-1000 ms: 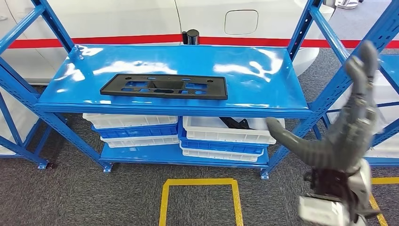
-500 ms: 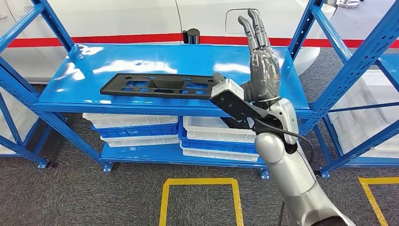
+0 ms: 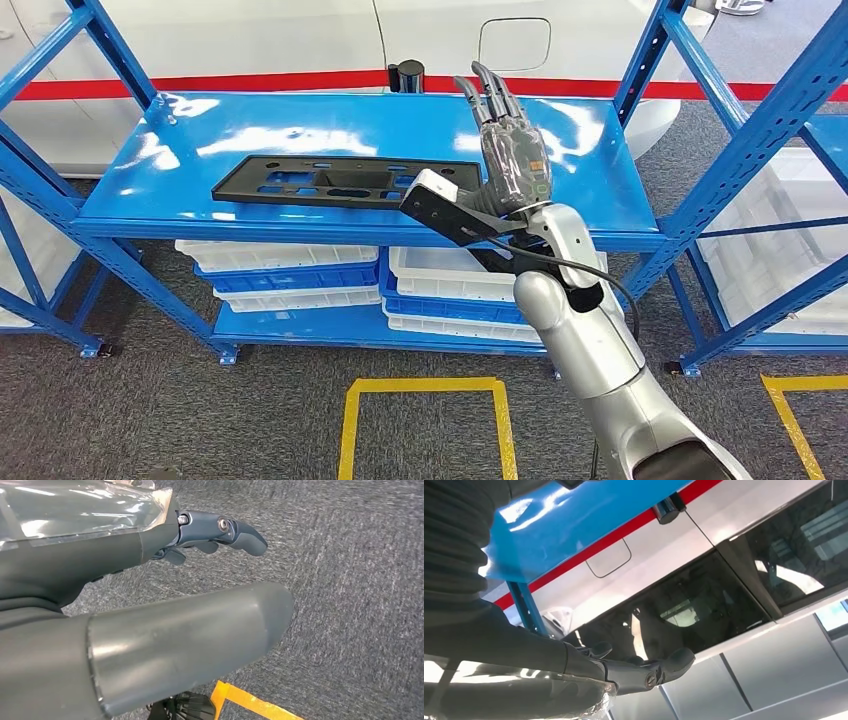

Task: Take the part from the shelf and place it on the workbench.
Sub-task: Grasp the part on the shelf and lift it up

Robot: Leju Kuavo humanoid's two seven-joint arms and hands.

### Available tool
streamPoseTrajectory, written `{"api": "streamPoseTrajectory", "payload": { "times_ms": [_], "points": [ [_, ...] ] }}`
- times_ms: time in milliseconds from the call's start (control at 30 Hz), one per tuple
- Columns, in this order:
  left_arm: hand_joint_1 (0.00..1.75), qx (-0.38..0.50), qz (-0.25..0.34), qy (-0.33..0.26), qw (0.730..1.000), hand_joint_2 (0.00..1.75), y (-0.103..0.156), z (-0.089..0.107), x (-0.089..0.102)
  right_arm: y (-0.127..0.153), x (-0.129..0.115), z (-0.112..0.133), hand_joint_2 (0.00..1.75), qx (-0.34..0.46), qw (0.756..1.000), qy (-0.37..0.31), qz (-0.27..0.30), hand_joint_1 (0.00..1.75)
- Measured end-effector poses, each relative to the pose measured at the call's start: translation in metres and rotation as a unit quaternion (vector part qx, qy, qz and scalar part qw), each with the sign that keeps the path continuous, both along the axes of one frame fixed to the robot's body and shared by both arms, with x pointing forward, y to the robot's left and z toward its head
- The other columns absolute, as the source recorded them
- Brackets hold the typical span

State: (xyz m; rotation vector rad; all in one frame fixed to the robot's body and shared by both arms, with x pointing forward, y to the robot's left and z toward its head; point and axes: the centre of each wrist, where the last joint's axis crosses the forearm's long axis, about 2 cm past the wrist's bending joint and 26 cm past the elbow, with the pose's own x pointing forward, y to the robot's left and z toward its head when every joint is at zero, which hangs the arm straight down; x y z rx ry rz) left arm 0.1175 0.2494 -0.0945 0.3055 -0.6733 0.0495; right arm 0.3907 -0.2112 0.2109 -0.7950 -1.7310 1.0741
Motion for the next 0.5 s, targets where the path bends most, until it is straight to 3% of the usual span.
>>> {"api": "streamPoseTrajectory", "payload": {
  "times_ms": [500],
  "points": [
    [0.0, 0.006, -0.016, 0.011, 1.0, 0.0, -0.002, 0.002, 0.006, -0.011, -0.006, -0.005, 1.75, 0.044, 0.999, -0.018, 0.016, 0.0]
  ]
}}
